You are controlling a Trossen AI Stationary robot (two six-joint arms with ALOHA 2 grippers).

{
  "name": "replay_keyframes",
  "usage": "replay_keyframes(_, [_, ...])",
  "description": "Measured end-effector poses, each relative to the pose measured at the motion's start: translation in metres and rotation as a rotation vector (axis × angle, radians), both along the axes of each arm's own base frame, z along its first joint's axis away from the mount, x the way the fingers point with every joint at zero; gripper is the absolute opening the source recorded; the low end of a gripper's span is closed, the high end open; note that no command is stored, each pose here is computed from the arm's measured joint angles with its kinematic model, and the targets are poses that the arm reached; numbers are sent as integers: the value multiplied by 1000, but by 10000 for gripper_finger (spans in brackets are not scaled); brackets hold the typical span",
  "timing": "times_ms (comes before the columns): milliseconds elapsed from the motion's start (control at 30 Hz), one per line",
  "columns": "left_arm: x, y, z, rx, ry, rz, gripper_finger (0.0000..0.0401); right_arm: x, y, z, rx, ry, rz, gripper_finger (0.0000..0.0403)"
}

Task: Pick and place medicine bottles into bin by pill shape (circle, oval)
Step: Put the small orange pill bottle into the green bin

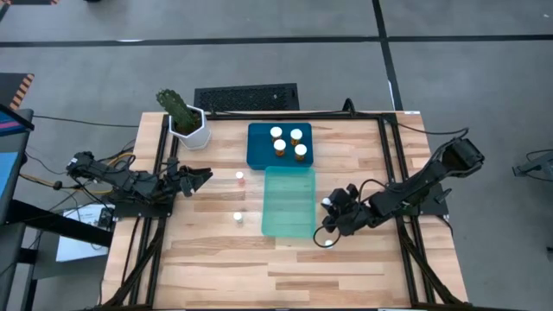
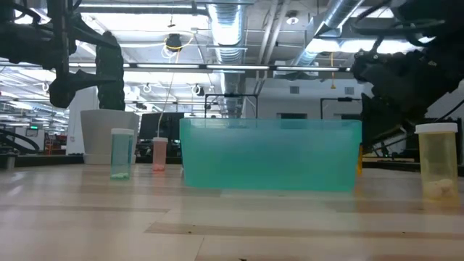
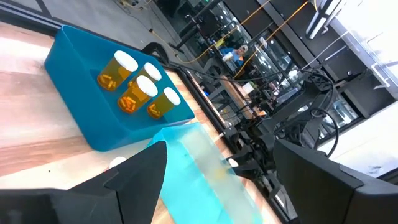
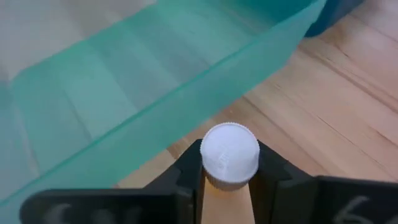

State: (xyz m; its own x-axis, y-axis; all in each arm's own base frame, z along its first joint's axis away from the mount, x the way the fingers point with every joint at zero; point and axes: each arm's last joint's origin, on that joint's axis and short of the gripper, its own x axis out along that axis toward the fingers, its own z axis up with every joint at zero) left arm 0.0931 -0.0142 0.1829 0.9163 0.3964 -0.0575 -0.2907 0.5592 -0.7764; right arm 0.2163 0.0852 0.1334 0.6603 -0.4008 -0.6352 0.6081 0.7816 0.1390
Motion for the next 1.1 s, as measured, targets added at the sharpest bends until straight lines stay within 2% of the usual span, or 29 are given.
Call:
replay_keyframes(167, [0, 0, 0, 0, 0, 0, 289, 4, 2, 15, -25, 50, 3, 113])
replay_keyframes(333, [0, 0, -1, 5, 13, 0, 289, 2, 0, 39, -71, 72, 11, 112])
replay_keyframes(533, [0, 0, -2, 7, 18, 0, 289, 4, -5, 78, -84, -11, 49, 109])
replay_keyframes(700, [0, 0, -3, 13, 32, 0, 289, 19, -13, 97, -145, -65, 79, 109])
replay_keyframes(933, [0, 0, -5, 21, 52, 0, 289, 59, -33, 94, -208, -125, 106, 109])
replay_keyframes(1100, [-1, 0, -5, 21, 54, 0, 289, 92, -47, 71, -179, -188, 120, 109])
